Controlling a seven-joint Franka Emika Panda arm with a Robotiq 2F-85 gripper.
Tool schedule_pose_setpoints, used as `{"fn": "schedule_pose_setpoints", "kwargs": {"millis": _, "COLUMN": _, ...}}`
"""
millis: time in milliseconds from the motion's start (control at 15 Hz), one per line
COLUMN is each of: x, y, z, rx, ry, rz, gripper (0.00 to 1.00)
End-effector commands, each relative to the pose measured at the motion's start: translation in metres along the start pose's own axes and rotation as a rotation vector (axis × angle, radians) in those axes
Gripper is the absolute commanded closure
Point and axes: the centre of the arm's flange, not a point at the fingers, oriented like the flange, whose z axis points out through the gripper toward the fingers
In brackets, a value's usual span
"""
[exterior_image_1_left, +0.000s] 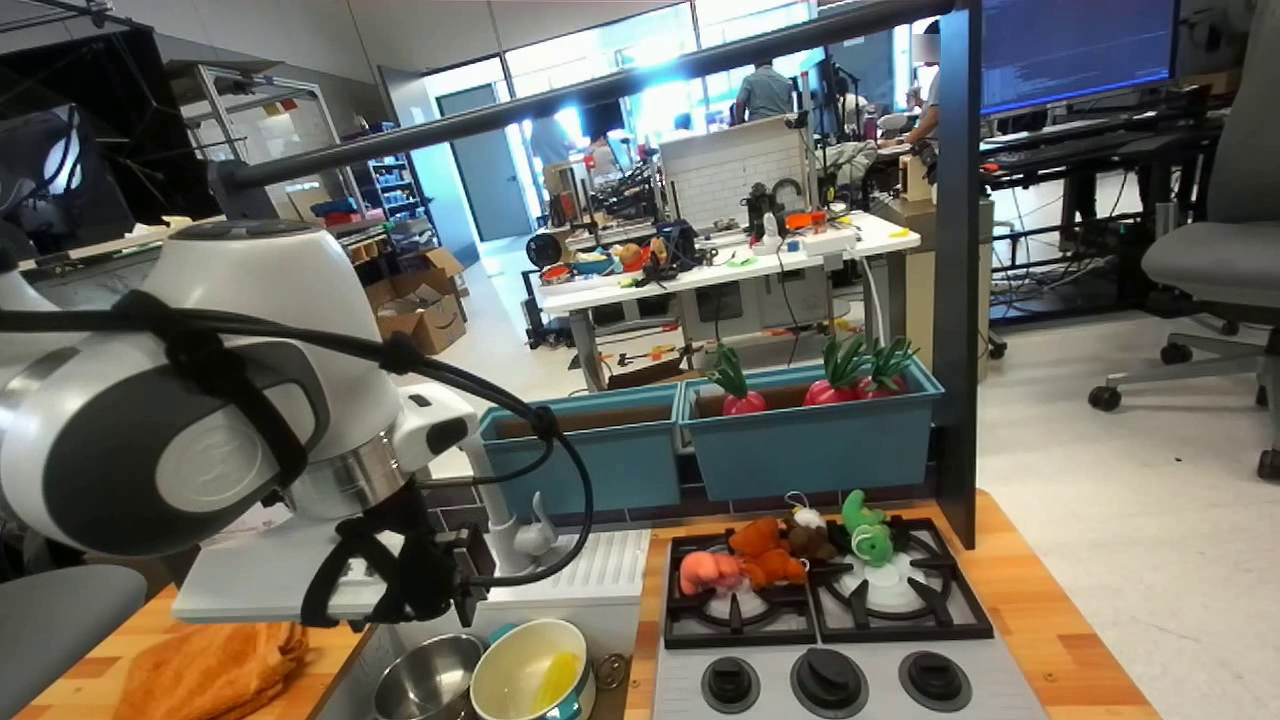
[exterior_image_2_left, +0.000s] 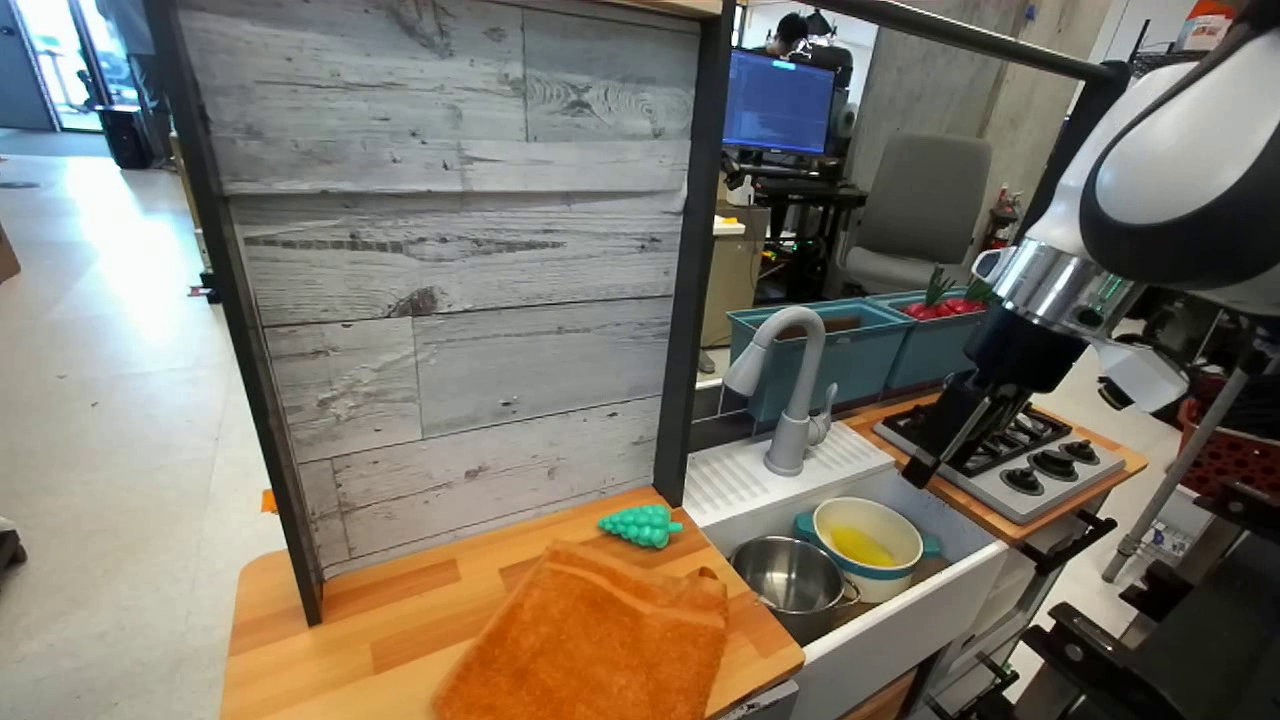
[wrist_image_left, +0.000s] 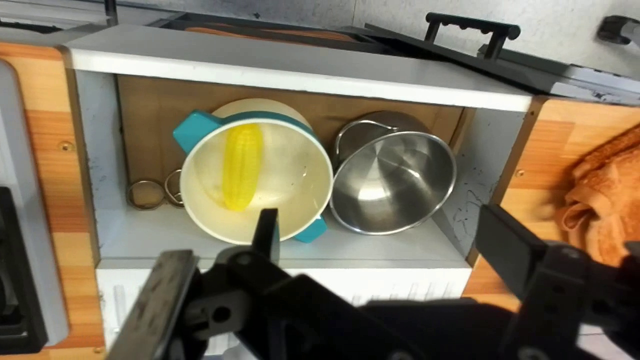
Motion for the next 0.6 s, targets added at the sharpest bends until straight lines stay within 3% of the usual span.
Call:
{"fn": "schedule_pose_setpoints", "kwargs": {"millis": 0, "x": 0.001, "y": -0.05, "z": -0.014, "rx": -0.02, "ry": 0.047, "rz": -0.148, "gripper": 0.0}}
{"fn": "schedule_pose_setpoints", "kwargs": {"millis": 200, "x": 0.008, "y": -0.107, "z": -0.028, "rx": -0.01, "ry": 0.158, "rz": -0.287, "gripper": 0.0}}
{"fn": "schedule_pose_setpoints", "kwargs": {"millis": 533, "x": 0.03, "y": -0.183, "z": -0.01, "rx": -0.004, "ry": 0.16, "rz": -0.491, "gripper": 0.0}}
